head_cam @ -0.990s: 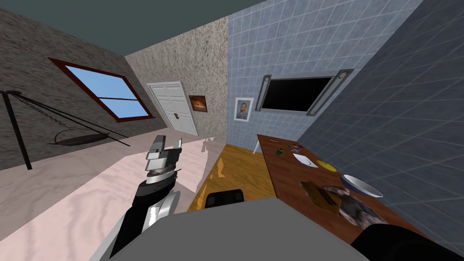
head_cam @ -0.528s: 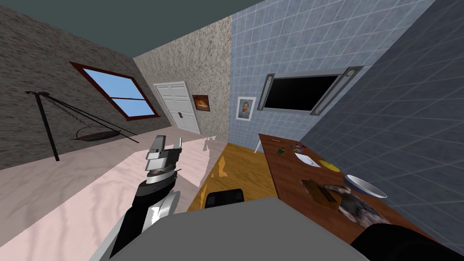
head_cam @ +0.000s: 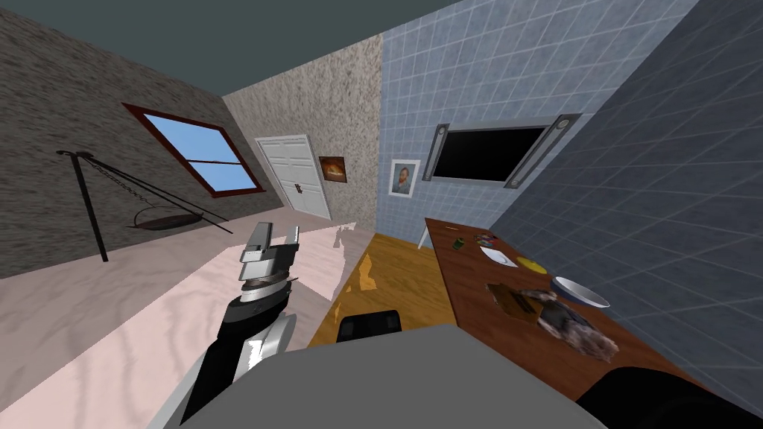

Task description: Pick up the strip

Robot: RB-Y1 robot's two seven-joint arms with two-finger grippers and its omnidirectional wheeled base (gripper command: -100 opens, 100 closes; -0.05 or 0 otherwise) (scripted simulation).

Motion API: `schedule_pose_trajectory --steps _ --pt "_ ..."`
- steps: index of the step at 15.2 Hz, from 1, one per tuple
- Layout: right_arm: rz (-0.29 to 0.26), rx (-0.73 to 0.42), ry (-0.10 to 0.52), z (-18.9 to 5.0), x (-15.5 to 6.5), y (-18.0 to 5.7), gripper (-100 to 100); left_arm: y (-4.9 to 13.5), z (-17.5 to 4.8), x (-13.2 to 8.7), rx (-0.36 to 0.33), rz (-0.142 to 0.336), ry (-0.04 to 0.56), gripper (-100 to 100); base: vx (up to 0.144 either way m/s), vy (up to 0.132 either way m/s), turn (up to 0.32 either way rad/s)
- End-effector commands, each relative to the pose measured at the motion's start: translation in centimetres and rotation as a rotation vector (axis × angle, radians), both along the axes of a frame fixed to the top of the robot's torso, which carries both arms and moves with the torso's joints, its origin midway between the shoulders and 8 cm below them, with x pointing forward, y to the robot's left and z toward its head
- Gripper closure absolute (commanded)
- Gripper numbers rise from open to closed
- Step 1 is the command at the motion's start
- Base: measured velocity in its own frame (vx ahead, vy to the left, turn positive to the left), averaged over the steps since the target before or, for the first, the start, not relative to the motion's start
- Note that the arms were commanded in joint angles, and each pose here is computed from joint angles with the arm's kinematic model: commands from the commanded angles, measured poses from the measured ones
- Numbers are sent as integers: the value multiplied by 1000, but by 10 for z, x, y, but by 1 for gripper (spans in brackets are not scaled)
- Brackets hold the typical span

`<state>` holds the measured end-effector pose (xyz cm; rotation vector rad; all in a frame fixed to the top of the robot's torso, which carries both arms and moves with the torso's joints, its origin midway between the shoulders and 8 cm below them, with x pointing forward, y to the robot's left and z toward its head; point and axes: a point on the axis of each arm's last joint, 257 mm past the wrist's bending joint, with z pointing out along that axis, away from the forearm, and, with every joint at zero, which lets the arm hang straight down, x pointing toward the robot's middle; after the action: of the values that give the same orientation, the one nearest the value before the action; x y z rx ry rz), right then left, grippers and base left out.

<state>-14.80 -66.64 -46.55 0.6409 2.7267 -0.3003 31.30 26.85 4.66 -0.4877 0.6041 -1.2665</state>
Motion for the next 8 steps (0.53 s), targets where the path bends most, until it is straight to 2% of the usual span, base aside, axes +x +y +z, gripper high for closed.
schedule_pose_trajectory --steps 1,2,3,4,5,6,7,8 --pt "13 2 -46 0 23 -3 -100 0 0 0 0 0 0 0 -124 31 -26" --pt "13 2 -46 0 23 -3 -100 0 0 0 0 0 0 0 -141 28 -36" --pt "20 4 -66 -1 33 -3 -100 0 0 0 0 0 0 0 -130 34 -32" --pt "36 11 -101 -3 53 -1 -100 0 0 0 0 0 0 0 -151 36 -63" --pt "36 11 -101 -3 53 -1 -100 0 0 0 0 0 0 0 -154 22 -46" --pt "53 21 -134 -5 71 3 -100 0 0 0 0 0 0 0 -183 -6 -67" --pt "53 21 -134 -5 71 3 -100 0 0 0 0 0 0 0 -190 -9 -50" --pt "71 34 -161 -8 88 9 -100 0 0 0 0 0 0 0 -183 -17 -54"
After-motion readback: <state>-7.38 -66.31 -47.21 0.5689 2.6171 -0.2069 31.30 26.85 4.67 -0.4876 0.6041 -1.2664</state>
